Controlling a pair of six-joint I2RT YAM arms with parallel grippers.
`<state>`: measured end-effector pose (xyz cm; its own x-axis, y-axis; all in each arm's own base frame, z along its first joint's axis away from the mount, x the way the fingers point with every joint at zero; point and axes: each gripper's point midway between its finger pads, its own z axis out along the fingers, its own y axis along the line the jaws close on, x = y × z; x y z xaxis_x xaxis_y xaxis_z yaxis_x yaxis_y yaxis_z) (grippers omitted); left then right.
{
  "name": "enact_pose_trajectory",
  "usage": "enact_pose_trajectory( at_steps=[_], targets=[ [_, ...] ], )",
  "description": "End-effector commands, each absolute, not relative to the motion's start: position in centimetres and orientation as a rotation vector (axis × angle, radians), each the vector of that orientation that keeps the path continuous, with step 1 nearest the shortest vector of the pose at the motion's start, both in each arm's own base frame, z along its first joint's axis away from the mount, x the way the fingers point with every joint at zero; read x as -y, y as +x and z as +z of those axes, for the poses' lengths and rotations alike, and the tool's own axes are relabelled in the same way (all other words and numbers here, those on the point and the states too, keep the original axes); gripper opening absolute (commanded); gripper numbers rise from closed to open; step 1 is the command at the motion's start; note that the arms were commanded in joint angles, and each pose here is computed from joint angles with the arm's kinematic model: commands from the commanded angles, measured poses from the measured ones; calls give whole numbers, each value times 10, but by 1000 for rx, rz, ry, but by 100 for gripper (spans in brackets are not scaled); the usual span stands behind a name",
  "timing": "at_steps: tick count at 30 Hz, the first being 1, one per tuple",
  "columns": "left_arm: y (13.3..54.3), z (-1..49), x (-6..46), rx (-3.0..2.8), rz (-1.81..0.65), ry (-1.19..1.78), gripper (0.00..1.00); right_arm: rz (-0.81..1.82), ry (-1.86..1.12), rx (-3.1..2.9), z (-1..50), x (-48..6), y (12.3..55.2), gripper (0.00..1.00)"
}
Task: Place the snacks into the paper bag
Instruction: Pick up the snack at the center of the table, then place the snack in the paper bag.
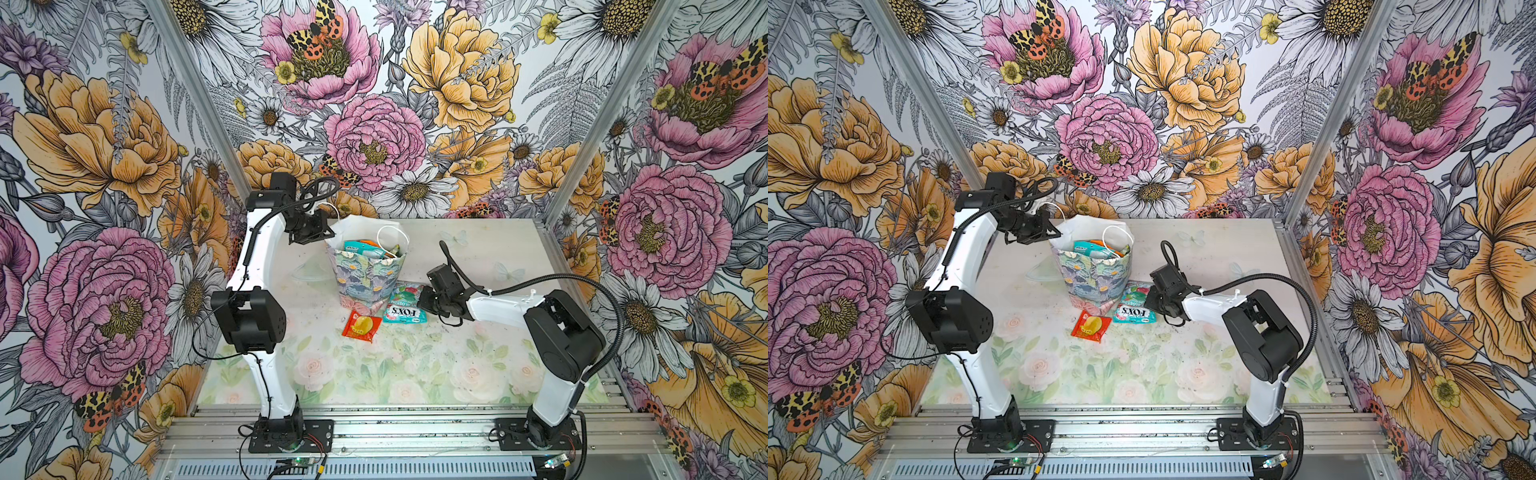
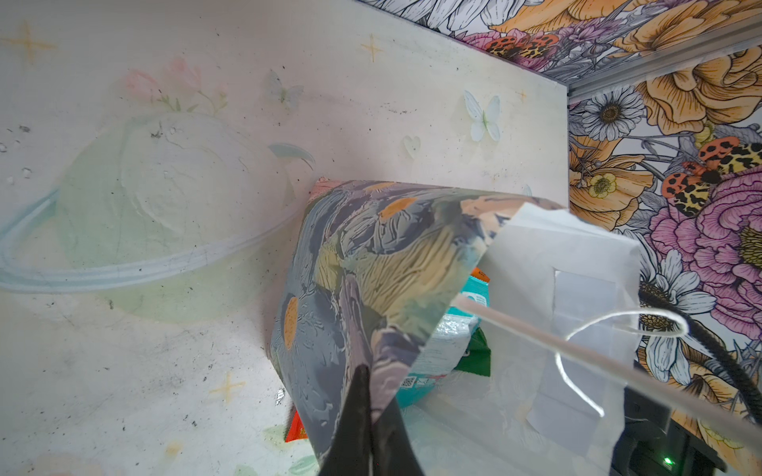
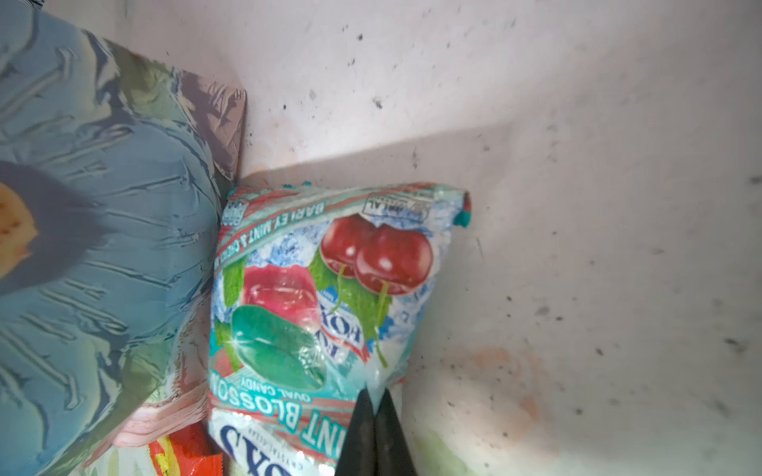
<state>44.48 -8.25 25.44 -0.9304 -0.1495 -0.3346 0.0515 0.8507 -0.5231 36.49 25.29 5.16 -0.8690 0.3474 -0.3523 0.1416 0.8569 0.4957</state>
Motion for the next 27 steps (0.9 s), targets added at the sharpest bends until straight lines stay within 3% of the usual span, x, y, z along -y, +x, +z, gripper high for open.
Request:
enact_pose_trajectory(
  at_steps=[1, 13, 20, 27],
  targets=[
    [439, 288, 91, -2560, -794, 4, 0, 584, 343, -2479, 97, -229, 377, 0],
    [436, 290, 99, -2559, -804, 30, 0, 454, 247, -2170, 255, -183, 398, 0],
    [434, 289, 103, -2565, -803, 41, 0, 475, 169, -1952, 362, -188, 418, 0],
    [433, 286, 109, -2574, -805, 58, 0, 470, 85, -1812, 430, -206, 444, 0]
  ],
)
